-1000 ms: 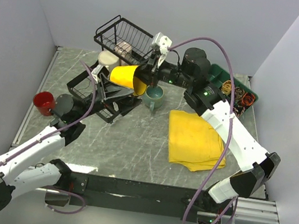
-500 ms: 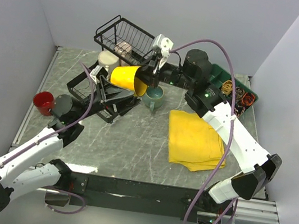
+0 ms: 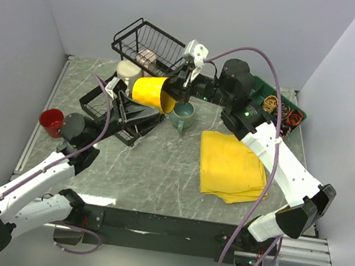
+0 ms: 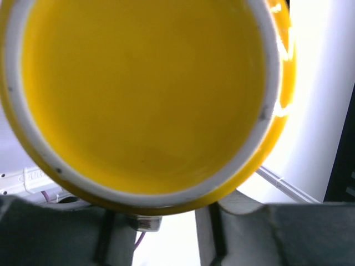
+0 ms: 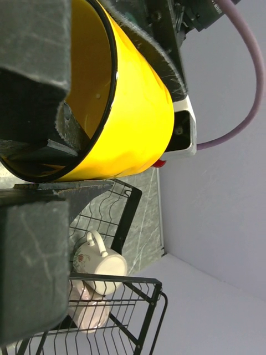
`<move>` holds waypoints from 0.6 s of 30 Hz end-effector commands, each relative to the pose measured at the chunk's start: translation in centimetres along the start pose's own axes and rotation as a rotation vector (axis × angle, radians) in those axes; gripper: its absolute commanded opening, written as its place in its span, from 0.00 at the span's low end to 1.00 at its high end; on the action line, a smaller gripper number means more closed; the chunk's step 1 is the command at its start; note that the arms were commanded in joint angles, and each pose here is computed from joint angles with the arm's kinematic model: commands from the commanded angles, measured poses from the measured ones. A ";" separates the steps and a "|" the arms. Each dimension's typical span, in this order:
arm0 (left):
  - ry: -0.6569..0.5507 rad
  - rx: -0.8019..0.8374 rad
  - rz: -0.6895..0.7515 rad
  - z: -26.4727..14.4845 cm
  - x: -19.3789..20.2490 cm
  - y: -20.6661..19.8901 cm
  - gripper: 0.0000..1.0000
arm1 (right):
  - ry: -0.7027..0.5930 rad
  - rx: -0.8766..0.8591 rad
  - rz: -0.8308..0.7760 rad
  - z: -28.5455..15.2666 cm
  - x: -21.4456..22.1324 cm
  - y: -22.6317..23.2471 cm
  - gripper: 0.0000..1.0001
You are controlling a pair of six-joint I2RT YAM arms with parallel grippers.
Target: Load the cups into the dish rack
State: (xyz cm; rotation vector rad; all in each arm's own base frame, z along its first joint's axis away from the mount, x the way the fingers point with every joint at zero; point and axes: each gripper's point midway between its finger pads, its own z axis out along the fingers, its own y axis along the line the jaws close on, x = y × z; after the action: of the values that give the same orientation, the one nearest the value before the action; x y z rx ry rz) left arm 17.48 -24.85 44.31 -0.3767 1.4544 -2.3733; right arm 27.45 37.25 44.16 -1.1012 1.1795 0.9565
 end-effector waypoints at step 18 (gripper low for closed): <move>-0.019 0.180 0.147 -0.6 0.1 -3.4 0.01 | 0.011 -0.074 -0.047 -1.7 1.0 3.0 0.57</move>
State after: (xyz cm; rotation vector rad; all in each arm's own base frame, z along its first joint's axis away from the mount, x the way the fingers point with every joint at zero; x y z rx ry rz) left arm 17.78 -25.09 43.18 -0.3443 1.4504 -2.3356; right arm 26.89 36.51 42.43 -1.1096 1.1876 0.9372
